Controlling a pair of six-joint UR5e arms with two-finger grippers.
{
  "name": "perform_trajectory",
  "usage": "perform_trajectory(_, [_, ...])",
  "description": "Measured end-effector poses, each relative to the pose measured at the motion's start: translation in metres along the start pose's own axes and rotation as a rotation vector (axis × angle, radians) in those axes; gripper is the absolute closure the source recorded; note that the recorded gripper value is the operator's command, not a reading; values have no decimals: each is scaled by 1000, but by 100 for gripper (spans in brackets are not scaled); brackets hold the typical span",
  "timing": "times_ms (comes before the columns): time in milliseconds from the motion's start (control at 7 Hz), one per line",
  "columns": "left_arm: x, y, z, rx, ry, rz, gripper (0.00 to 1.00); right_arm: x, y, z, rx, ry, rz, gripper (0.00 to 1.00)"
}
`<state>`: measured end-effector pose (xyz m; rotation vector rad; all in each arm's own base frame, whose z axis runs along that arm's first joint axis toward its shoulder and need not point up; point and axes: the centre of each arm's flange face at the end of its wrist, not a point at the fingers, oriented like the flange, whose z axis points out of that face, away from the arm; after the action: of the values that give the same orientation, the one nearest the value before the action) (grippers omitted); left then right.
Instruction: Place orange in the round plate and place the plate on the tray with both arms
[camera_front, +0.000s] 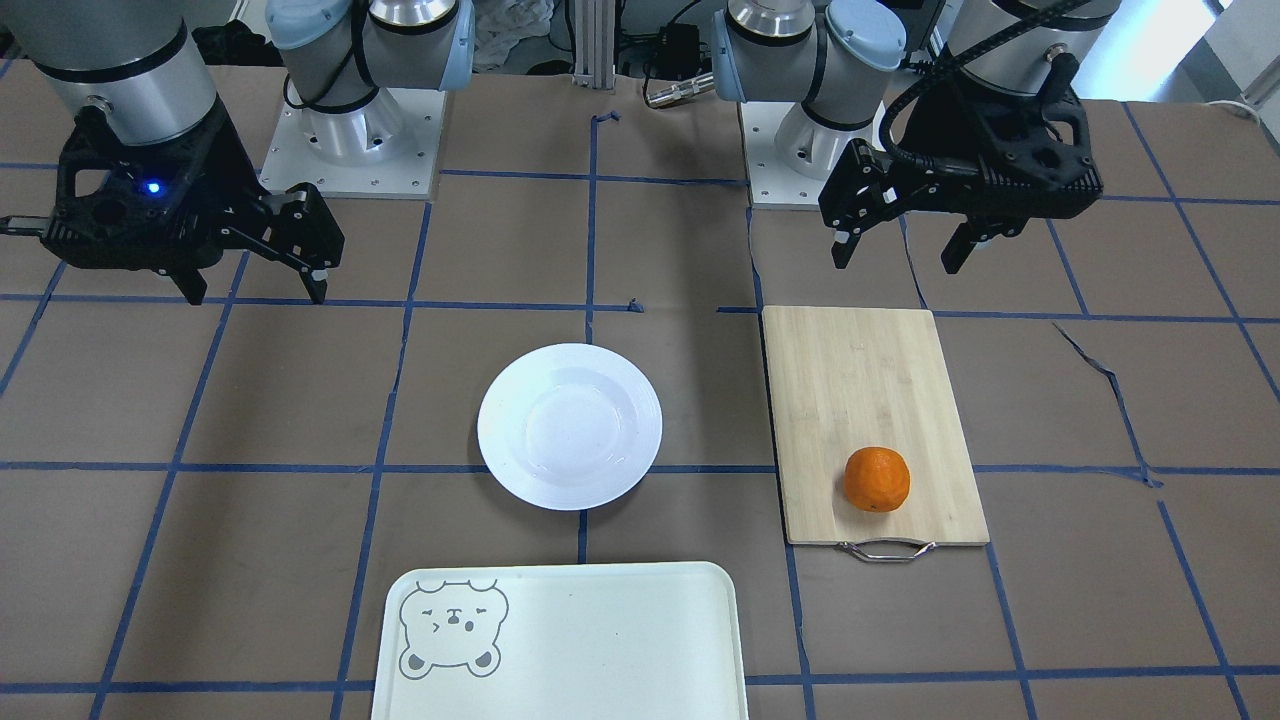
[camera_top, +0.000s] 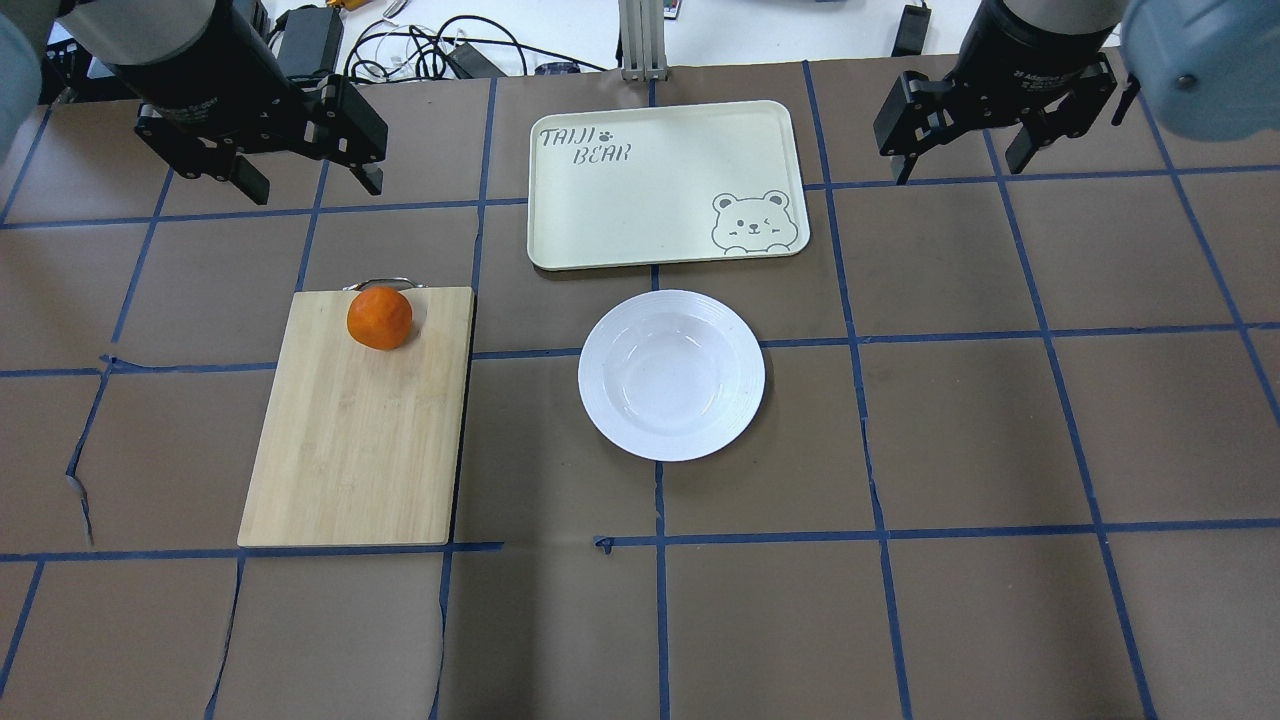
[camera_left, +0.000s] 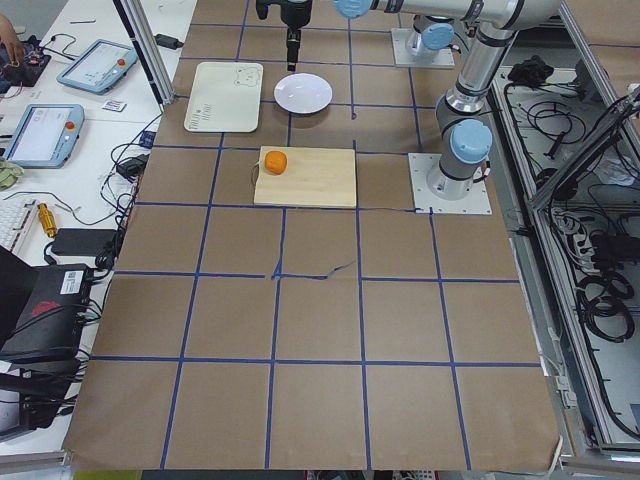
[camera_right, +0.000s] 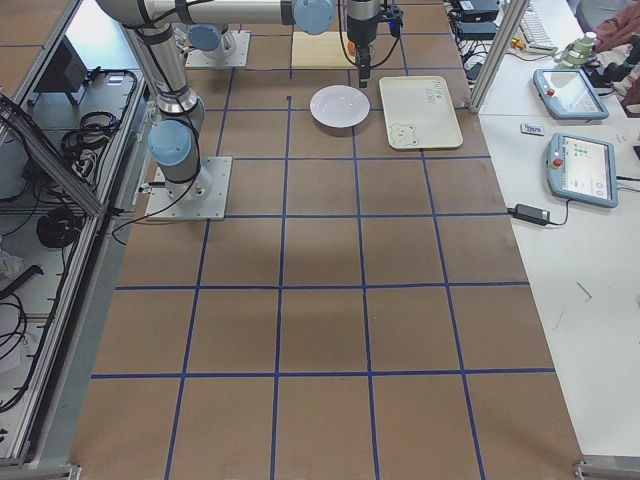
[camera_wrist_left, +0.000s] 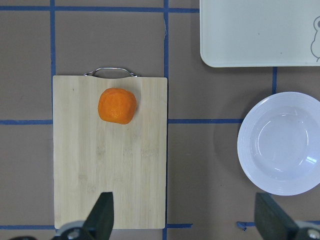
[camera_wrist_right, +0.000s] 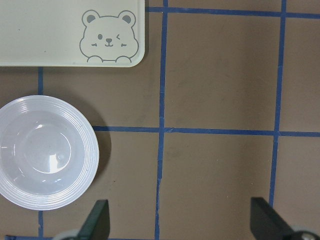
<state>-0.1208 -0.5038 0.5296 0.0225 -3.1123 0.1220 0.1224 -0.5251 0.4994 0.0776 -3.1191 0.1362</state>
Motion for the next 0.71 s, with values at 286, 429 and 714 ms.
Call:
perform_trajectory(286, [0,0,0,0,1,0,0,0,0,1,0,-1,-12,0])
perform_trajectory(429, [0,0,0,0,1,0,0,0,0,1,0,-1,-13,0])
perform_trajectory(714, [-1,-1,1,-3,3,0,0,0,0,0,2,-5,-16,0])
